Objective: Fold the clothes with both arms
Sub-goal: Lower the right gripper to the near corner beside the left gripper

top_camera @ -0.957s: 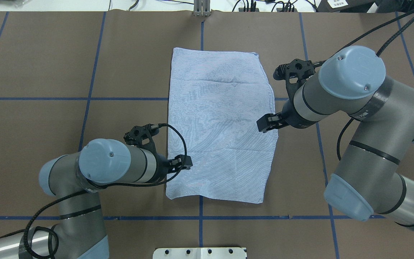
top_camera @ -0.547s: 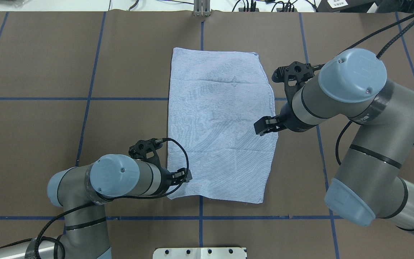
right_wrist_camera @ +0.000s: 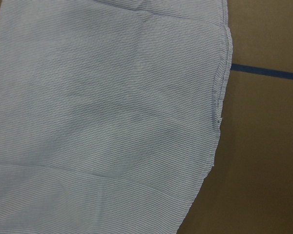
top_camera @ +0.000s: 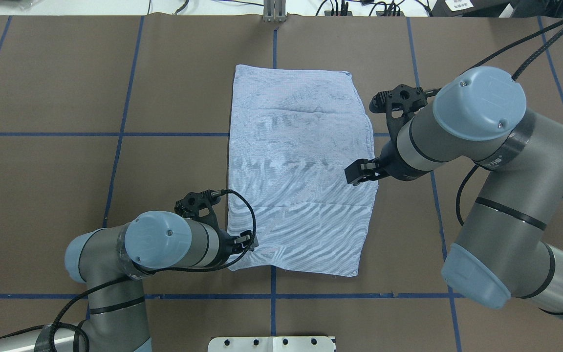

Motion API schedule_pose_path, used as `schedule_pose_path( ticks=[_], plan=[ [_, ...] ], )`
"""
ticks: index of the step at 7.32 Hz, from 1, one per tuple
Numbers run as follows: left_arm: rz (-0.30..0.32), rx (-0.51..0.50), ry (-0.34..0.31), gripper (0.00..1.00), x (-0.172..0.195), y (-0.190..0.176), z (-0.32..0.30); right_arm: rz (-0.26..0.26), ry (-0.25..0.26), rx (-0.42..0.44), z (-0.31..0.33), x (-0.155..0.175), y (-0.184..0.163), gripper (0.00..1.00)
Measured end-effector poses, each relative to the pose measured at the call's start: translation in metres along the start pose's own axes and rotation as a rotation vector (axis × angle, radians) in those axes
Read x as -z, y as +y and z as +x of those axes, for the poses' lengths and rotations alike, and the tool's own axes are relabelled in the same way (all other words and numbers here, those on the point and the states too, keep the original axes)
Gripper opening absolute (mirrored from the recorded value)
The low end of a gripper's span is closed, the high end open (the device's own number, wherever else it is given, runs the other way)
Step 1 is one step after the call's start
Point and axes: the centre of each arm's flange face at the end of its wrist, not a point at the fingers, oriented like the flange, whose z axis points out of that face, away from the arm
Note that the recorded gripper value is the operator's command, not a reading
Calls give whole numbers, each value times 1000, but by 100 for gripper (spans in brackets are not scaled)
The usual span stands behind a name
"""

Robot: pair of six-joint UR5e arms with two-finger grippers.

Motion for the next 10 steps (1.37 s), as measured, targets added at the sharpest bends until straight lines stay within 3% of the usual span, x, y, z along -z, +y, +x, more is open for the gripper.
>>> schedule_pose_path(
  ticks=[3,6,9,10],
  plan=[
    [-10,-4,-5,70,-1,5,1,0,-1,0,-1,0,0,100],
    [-17,-7,-8,42,-2,10,1,0,-1,0,0,0,0,100],
    [-18,-7,-12,33,2,12,2,0,-1,-1,0,0,0,100],
    [-20,-7,-12,20,3,12,3,0,-1,-1,0,0,0,100]
  ],
)
